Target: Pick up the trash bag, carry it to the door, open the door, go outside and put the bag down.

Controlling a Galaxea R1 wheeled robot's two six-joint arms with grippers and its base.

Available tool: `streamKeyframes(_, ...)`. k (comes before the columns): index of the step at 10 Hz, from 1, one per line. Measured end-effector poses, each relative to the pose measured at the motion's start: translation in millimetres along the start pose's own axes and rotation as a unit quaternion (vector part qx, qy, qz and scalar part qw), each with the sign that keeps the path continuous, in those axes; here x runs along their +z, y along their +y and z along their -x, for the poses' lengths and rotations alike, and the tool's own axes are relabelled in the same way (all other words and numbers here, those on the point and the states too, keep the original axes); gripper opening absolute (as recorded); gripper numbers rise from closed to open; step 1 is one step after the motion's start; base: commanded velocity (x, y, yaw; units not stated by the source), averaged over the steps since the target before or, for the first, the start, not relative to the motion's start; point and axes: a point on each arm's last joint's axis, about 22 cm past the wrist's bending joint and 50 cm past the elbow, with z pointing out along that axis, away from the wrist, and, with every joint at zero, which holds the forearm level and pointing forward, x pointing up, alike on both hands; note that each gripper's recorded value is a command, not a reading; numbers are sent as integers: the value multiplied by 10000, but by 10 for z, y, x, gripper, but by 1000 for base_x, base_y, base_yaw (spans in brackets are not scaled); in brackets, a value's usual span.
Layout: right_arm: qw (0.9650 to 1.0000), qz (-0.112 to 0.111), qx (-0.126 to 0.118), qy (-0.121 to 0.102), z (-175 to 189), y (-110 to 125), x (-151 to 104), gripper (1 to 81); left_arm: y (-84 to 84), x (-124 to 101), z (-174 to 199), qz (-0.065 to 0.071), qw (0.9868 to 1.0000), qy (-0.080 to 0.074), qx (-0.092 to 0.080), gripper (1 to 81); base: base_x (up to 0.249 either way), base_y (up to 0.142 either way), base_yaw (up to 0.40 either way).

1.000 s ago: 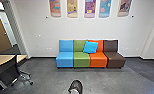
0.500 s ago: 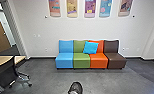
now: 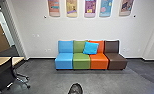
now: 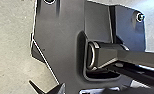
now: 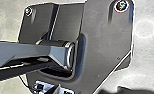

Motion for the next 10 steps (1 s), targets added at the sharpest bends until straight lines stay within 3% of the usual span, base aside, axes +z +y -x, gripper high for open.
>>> streamKeyframes(10, 10000, -17, -1, 1, -2, -33, 12, 811, -5, 1, 45, -6, 10000, -19, -10, 811, 95, 0, 0)
